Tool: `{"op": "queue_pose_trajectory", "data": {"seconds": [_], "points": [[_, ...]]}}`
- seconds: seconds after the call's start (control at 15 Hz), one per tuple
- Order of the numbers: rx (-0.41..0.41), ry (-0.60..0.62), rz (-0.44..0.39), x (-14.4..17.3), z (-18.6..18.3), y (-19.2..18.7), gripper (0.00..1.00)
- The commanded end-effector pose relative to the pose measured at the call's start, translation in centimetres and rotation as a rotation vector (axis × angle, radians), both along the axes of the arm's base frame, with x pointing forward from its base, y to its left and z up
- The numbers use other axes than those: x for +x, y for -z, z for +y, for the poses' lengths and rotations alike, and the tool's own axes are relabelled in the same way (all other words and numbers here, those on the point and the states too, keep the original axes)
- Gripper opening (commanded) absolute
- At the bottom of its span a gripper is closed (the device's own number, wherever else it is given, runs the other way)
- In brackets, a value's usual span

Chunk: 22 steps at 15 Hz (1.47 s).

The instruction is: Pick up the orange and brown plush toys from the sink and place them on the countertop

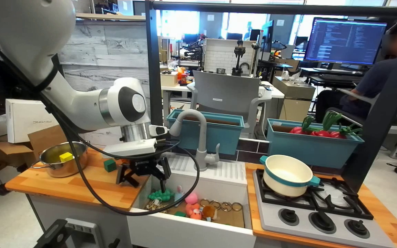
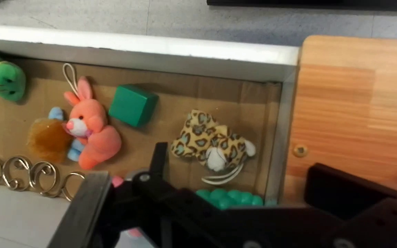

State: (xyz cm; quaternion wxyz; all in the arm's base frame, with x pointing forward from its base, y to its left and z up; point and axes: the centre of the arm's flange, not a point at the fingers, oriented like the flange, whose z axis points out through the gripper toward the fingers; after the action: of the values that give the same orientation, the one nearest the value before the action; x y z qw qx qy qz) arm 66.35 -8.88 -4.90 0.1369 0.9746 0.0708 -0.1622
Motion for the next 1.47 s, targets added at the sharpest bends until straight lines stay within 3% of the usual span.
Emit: {"op": "queue_pose_trajectory", "data": {"seconds": [0.0,0.07,0.13,0.4,0.67,1.13,1.4], "points": [[0.123,-0.079,0.115,1.2,-0.5,1.7,1.00],[0.151,-0.109,0.145,1.1,-0.8,1.8,1.00],[0.114,-0.083,0.134,1.1,-1.1,2.0,1.00],[0.002,0.003,0.017,1.4,-4.2,0.6,1.00],[-0.055,0.086,-0.049,0.8,-7.9,-0.2,1.00],[-0.081,0.200,-0.031,-1.7,-13.2,1.8,1.00],[-0.048,0.192,0.016,-2.5,-13.7,3.7,1.00]]}}
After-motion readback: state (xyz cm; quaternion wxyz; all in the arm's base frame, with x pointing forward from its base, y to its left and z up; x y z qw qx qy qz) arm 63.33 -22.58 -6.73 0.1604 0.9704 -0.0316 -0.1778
